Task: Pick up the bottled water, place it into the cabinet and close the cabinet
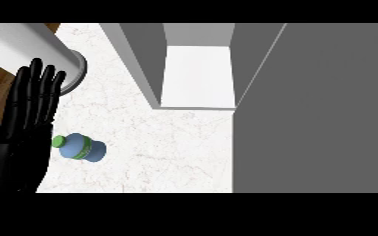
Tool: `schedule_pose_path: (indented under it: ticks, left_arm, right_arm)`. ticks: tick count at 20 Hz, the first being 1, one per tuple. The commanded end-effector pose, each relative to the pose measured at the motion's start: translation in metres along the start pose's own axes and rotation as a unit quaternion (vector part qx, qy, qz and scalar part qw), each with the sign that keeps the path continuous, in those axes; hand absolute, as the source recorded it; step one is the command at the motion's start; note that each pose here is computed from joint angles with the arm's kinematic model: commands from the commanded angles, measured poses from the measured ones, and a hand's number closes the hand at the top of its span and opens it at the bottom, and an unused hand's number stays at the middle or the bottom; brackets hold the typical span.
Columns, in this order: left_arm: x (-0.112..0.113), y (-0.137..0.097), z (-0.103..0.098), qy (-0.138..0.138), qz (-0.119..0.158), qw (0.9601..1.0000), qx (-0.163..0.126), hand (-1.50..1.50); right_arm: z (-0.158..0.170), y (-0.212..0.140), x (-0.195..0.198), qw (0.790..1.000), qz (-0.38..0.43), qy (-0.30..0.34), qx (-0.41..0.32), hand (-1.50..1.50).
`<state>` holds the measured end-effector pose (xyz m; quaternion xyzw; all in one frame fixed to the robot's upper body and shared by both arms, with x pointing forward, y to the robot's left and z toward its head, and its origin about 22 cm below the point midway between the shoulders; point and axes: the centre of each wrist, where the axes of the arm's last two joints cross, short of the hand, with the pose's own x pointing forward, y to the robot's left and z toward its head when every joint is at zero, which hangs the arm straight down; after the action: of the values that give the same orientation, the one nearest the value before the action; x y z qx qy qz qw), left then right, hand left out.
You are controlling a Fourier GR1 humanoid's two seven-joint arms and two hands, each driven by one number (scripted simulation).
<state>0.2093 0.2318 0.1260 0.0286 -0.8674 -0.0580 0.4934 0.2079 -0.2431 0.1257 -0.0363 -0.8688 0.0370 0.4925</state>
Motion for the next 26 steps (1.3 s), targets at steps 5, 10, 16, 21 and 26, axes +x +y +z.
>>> schedule_pose_path:
  ticks: [5,10,16,21,26]
  left_arm:
    - [0.036,0.022,0.040,-0.006,0.040,0.9985,-0.037,-1.50]
    - [0.033,0.006,0.059,0.128,0.173,0.9756,-0.046,-1.50]
    - [0.080,0.011,0.083,0.131,0.178,0.9740,-0.048,-1.50]
    - [0.097,0.006,0.087,0.140,0.187,0.9706,-0.058,-1.50]
    - [0.105,0.005,0.090,0.141,0.173,0.9737,-0.046,-1.50]
  right_arm:
    - [0.040,-0.002,0.011,1.000,-0.002,0.031,-0.006,-1.50]
    - [0.053,0.009,0.028,0.985,-0.123,0.103,0.070,-1.50]
    - [0.064,-0.012,0.070,0.985,-0.121,0.096,0.074,-1.50]
    - [0.070,-0.017,0.081,0.985,-0.116,0.105,0.077,-1.50]
    - [0.073,-0.027,0.077,0.984,-0.114,0.106,0.089,-1.50]
